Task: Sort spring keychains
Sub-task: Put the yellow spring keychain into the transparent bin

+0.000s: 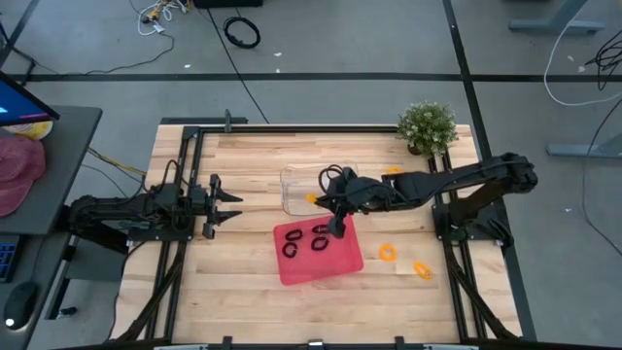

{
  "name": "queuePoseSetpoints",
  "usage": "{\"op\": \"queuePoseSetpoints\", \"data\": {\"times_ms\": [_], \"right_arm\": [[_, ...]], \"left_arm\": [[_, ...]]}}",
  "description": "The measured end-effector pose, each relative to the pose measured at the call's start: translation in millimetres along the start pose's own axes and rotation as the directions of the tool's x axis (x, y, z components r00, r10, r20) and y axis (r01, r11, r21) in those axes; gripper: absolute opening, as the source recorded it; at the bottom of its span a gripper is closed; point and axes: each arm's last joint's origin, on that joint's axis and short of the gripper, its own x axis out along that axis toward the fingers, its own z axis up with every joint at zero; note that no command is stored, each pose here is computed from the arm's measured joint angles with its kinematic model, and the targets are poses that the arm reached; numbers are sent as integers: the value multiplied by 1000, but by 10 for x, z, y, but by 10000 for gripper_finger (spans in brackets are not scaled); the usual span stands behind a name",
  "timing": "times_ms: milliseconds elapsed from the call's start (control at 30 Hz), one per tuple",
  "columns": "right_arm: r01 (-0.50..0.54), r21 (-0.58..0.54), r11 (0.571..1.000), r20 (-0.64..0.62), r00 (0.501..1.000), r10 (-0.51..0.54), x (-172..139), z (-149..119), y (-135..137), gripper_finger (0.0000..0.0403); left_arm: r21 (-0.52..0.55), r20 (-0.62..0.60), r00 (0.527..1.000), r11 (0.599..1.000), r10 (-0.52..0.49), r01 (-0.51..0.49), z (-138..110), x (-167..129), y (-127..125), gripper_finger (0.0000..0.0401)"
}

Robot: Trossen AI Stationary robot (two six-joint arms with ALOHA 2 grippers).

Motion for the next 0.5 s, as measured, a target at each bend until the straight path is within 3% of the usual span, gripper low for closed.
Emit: {"op": "queuePoseSetpoints", "data": {"times_ms": [500], "right_arm": [[40, 30, 999, 2, 999, -40, 72, 94, -322, 0]], "left_arm": [[0, 1, 1000, 1000, 0, 0, 1, 0, 0, 172]]}}
